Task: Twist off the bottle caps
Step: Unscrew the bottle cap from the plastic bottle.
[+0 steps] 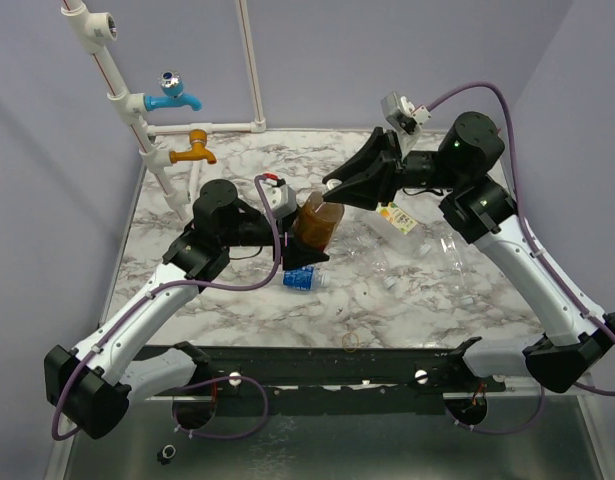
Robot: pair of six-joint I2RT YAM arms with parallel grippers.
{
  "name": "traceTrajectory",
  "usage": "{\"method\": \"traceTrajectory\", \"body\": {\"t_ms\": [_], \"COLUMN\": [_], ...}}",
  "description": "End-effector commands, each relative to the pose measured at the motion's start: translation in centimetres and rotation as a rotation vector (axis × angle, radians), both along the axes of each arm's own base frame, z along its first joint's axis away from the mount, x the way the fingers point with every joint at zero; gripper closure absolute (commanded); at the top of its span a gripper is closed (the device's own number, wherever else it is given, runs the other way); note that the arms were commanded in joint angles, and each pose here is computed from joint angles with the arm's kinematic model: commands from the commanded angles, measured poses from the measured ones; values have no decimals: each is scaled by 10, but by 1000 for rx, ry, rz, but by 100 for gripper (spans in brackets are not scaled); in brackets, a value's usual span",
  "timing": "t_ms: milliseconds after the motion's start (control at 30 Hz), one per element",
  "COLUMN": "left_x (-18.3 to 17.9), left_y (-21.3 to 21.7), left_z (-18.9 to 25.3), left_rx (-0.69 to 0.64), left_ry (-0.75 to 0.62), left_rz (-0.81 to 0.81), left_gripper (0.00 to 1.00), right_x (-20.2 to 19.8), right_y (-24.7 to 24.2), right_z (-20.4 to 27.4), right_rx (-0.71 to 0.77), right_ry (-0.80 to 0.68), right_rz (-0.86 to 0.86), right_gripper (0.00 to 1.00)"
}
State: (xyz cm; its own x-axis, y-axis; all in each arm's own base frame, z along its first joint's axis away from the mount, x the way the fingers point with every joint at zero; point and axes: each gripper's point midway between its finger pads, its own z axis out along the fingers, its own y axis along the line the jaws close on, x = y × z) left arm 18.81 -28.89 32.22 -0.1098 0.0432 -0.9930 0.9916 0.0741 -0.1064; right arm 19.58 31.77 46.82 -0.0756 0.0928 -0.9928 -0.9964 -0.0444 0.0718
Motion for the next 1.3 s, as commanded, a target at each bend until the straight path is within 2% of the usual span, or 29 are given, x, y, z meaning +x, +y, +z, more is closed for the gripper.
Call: {"method": "traceTrajectory", "body": {"t_ms": [0, 67, 100, 133, 200, 233, 300, 400, 533, 833, 1000, 1067, 1167, 1267], "left_x": [-1, 0, 2, 6, 18, 25, 42, 69, 93, 108, 112, 115, 117, 116], "left_y": [5, 5, 5, 6, 7, 8, 12, 19, 28, 33, 36, 36, 36, 35], "left_z": [-23, -23, -22, -22, -23, -23, -24, -26, -26, -26, -30, -32, -34, -35], "left_rx": [59, 59, 59, 62, 69, 74, 84, 103, 116, 123, 141, 146, 148, 147], "left_ry": [128, 122, 115, 103, 72, 52, 4, -45, -78, -106, -117, -107, -98, -91], "left_rz": [12, 14, 23, 44, 102, 135, 219, 356, 479, 552, 574, 592, 597, 592], "left_gripper": [100, 100, 100, 100, 100, 100, 100, 100, 100, 100, 100, 100, 100, 100], "right_x": [-51, -49, -43, -35, -1, 17, 57, 89, 108, 121, 124, 122, 123, 124], "right_y": [-17, -17, -15, -14, -10, -11, -14, -18, -11, 4, 10, 14, 18, 21], "right_z": [23, 20, 18, 16, 13, 12, 7, 2, -12, -23, -26, -29, -35, -40], "right_rx": [31, 22, 14, 11, 6, 2, -9, -11, -9, 10, 9, -1, -13, -17], "right_ry": [-127, -111, -92, -79, -25, 4, 71, 169, 287, 350, 358, 365, 379, 386], "right_rz": [184, 171, 140, 97, -84, -180, -386, -543, -591, -566, -549, -524, -502, -497], "right_gripper": [93, 91, 87, 70, 29, 15, 0, 0, 3, 24, 40, 40, 33, 33]}}
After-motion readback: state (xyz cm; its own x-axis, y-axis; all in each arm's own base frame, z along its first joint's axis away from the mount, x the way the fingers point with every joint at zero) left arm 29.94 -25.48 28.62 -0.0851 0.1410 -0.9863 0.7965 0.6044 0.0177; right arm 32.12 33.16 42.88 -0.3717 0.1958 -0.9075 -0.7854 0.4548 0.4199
